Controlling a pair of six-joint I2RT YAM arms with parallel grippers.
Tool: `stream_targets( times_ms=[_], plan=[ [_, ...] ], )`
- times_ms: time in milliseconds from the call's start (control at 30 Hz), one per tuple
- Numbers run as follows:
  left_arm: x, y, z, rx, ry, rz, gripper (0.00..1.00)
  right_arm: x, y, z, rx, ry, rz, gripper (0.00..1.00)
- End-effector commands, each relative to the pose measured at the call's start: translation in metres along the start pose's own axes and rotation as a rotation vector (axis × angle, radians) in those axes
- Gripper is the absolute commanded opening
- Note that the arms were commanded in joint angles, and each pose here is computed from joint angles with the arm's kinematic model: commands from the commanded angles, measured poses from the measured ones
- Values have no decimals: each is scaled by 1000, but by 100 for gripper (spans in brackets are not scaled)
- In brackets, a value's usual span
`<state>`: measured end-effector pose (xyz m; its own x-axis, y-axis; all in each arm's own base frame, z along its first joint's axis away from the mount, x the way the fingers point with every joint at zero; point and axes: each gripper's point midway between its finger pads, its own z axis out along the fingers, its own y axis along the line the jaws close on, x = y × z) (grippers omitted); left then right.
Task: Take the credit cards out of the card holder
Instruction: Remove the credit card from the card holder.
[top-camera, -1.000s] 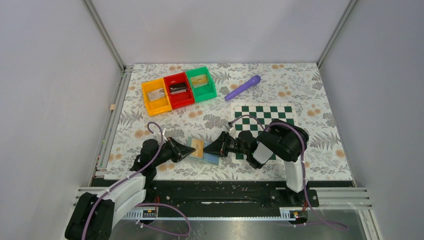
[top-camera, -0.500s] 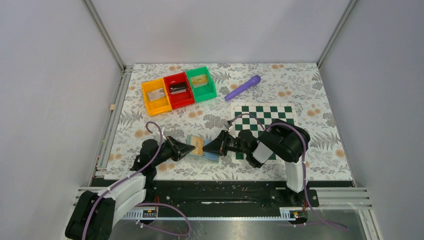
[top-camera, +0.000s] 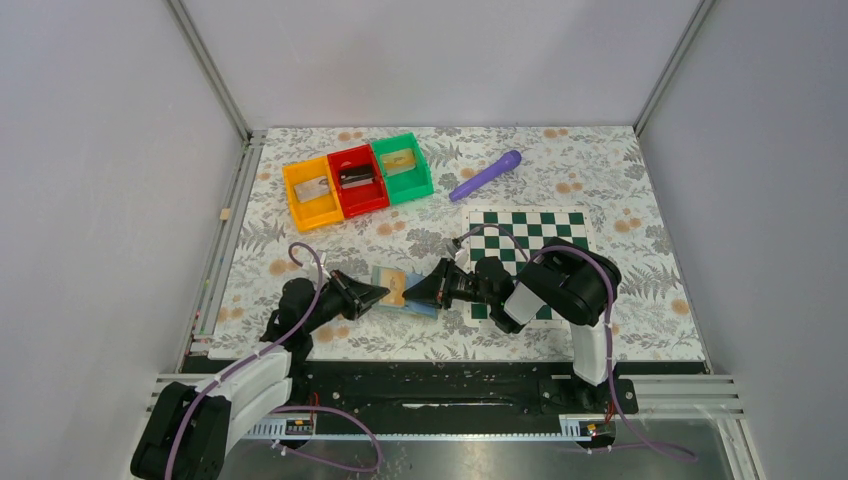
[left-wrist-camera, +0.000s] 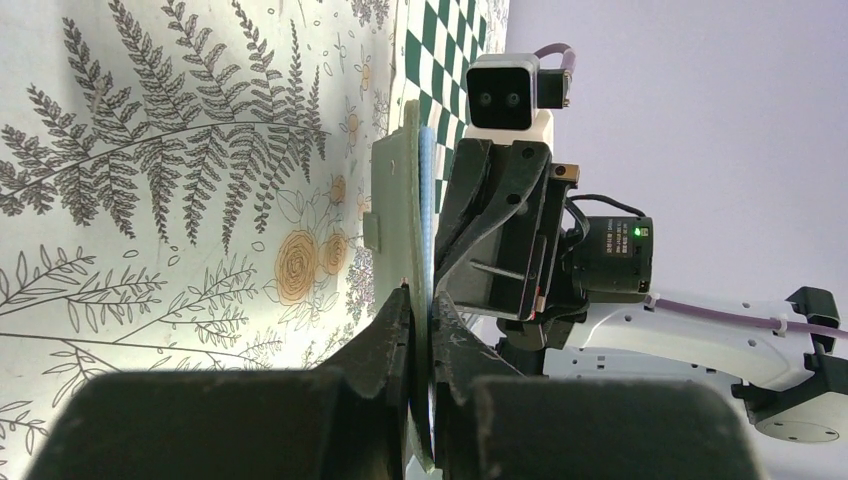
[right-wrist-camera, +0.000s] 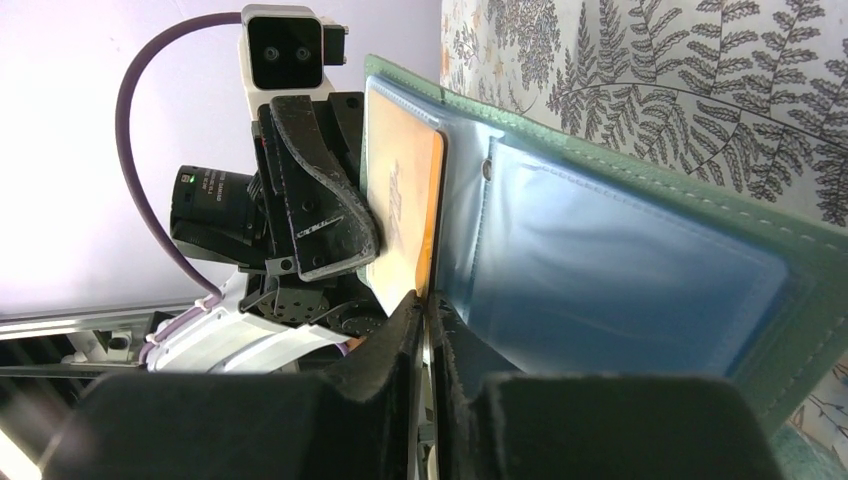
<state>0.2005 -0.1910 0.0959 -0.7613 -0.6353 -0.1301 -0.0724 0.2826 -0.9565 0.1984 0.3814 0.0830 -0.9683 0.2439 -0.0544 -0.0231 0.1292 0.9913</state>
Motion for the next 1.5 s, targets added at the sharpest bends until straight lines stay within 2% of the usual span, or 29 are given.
stream_targets(
  times_ms=[0,100,300,400,433,533,567,600,733,1033,1167,1300,1467],
  plan=[
    [-3,-9,-3,68,-31,22,0,9,43,4,-121,40,-59,10],
    [-2,-10,-4,77,-33,13,0,10,48,5,-136,53,-61,10],
    [-3,-12,-5,92,-39,-11,0,13,61,6,-168,76,-79,18],
    [-2,-13,-5,102,-41,-21,0,14,62,7,-170,80,-71,18],
    [-2,-14,-6,106,-42,-24,0,14,63,7,-172,80,-71,16],
    [-2,-13,-6,105,-42,-27,0,15,64,8,-177,89,-74,0],
    [-2,-14,-6,104,-41,-28,0,15,65,8,-179,90,-76,0],
    [-2,-13,-6,100,-41,-29,2,14,65,7,-179,89,-75,0],
    [-5,-6,-4,64,-49,-32,23,12,60,5,-166,73,-72,0],
    [-10,24,-4,-63,-78,-46,30,7,21,8,-80,62,-27,0],
    [-9,30,-4,-85,-80,-47,37,3,12,10,-60,55,-12,0],
    [-12,34,-4,-112,-89,-36,35,3,0,9,-31,43,20,0],
    [-10,51,-7,-185,-88,-50,17,4,-9,2,6,20,49,1]
  ],
)
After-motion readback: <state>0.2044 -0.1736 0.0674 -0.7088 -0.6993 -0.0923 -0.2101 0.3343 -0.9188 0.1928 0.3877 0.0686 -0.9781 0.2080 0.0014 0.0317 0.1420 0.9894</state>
